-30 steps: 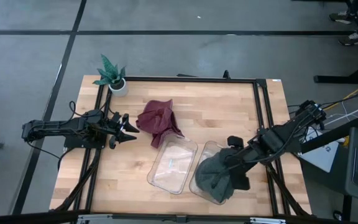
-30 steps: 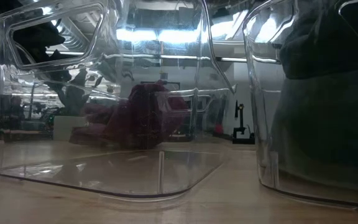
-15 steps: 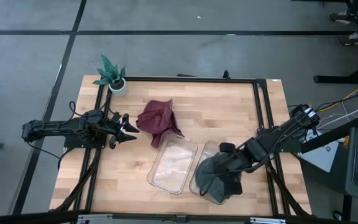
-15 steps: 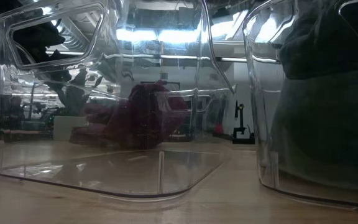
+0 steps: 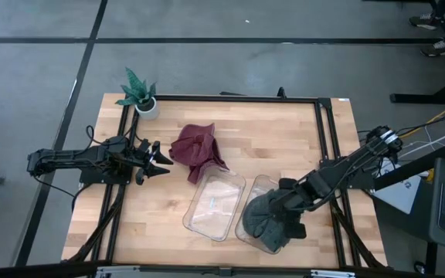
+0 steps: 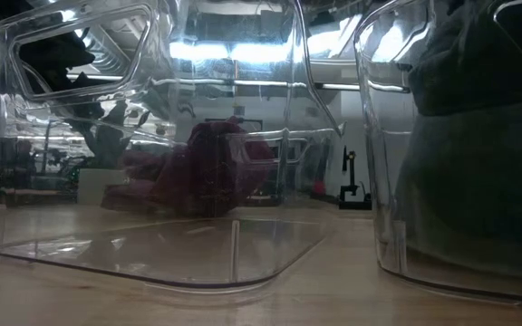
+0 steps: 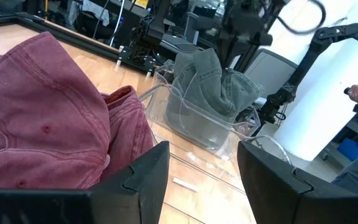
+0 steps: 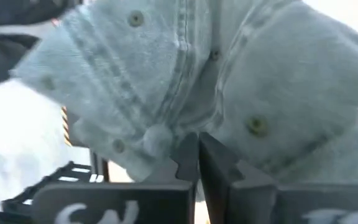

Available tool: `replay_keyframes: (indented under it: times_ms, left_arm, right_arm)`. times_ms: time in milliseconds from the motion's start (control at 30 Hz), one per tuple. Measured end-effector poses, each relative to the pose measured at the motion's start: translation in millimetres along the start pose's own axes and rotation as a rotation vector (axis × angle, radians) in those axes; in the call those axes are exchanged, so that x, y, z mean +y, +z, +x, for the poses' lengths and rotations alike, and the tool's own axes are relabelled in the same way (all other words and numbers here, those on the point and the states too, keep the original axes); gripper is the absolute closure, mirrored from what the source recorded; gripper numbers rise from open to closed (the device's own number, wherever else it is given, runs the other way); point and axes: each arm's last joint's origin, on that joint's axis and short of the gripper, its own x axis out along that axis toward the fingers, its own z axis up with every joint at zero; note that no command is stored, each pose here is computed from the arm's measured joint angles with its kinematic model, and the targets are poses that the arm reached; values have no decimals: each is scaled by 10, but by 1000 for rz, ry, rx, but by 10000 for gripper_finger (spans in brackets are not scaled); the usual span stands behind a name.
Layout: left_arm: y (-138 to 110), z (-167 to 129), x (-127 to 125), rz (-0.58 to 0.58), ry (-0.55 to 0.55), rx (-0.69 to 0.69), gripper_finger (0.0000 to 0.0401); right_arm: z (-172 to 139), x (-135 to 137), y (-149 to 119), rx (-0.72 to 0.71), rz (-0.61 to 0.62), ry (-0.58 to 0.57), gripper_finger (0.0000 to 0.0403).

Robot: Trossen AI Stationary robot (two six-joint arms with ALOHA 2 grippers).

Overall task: Pick & Place hat
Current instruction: Put the gray cap into the right transparent bin, then put the top red cap into the left transparent bin

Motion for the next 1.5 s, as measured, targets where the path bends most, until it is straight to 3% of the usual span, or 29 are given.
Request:
replay_keyframes:
  times_ms: [133, 300, 533, 900, 1200, 1500]
  left_arm:
    - [0, 0, 0, 0, 0, 0, 217]
    - [0, 0, 0, 0, 0, 0, 217]
    - [1, 0, 0, 0, 0, 0, 217]
    - [1, 0, 0, 0, 0, 0, 217]
    - [1, 0, 0, 0, 0, 0, 217]
    - [1, 0, 0, 0, 0, 0, 217]
  right_arm:
    - [-299, -35, -91, -86, -1, 48, 394]
    - [-765, -101, -202, -310, 16, 71, 398]
    - [-1158, -236, -351, -580, 95, 13, 380]
    - [-1202, -275, -377, -629, 58, -61, 377]
    - [-1225, -319, -354, -722, 36, -241, 377]
    - [-1195, -463, -125, -784, 133, -314, 377]
